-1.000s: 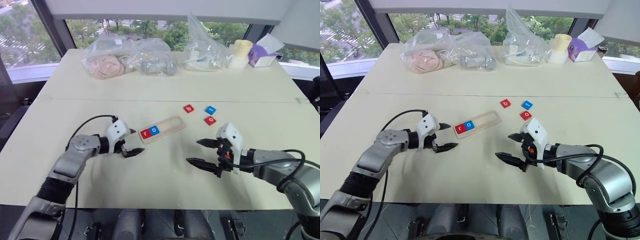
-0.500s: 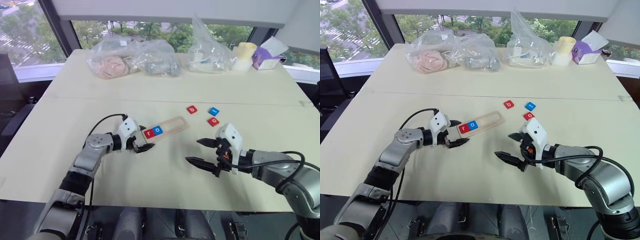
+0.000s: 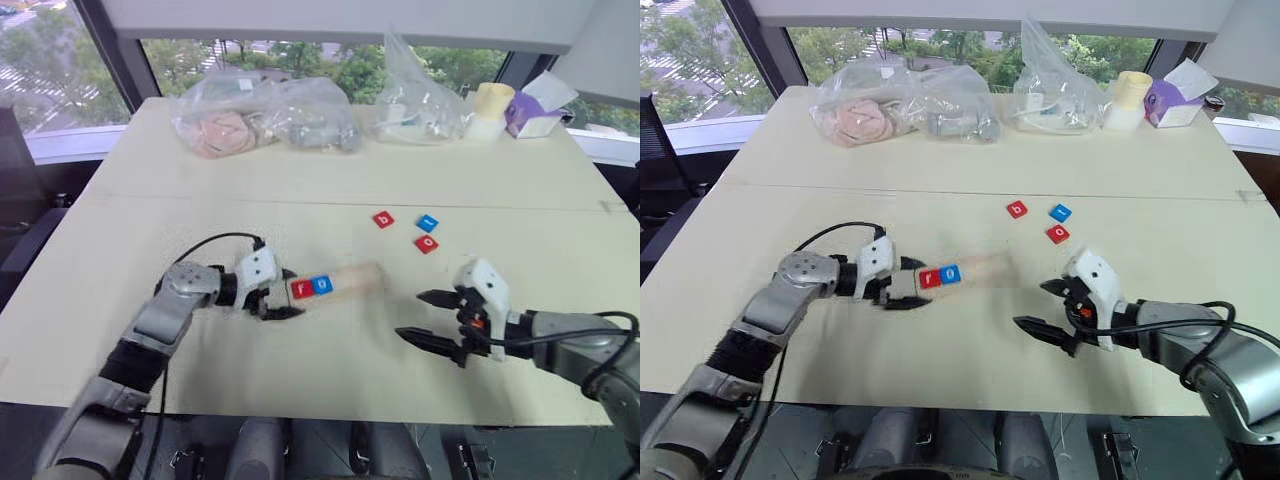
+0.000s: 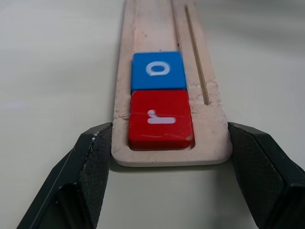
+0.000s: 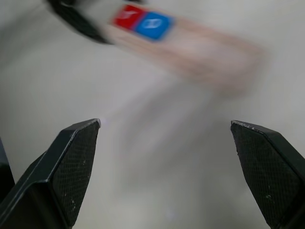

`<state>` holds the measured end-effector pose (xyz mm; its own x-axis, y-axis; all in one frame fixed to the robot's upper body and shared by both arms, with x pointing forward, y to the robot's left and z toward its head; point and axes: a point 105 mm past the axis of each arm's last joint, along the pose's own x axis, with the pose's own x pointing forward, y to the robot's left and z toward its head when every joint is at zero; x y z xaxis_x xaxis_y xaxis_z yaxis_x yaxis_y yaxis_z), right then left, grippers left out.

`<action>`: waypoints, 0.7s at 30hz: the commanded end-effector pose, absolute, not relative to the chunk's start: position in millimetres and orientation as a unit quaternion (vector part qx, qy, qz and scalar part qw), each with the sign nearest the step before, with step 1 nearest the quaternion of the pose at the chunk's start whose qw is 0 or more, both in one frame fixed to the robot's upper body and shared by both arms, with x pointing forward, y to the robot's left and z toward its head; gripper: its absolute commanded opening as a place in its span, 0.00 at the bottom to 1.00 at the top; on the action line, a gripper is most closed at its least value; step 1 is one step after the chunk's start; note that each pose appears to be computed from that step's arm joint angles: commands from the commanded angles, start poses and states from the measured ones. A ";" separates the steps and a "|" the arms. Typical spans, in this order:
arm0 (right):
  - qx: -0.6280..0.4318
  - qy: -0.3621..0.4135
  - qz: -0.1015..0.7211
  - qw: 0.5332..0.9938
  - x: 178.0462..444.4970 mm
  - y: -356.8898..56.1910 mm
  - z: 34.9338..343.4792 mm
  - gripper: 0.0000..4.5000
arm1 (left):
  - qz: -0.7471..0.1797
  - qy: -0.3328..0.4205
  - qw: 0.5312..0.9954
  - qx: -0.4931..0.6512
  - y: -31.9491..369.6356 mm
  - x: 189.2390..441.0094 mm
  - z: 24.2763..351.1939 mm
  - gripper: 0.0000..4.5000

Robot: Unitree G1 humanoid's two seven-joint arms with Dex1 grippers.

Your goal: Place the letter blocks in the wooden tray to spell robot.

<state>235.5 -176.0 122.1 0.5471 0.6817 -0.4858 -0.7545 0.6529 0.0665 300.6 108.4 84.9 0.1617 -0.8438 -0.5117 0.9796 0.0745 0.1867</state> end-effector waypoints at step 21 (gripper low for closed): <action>-0.061 0.202 0.405 0.890 237.3 -159.9 127.7 1.00 | -0.639 0.119 0.692 0.314 107.1 337.8 72.6 0.70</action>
<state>236.3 -163.3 120.5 0.5868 0.6839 -0.4336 -0.7340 0.6754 0.0719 330.1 96.7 85.0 0.1039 -0.8577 -0.5036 0.9649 -0.0359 0.2601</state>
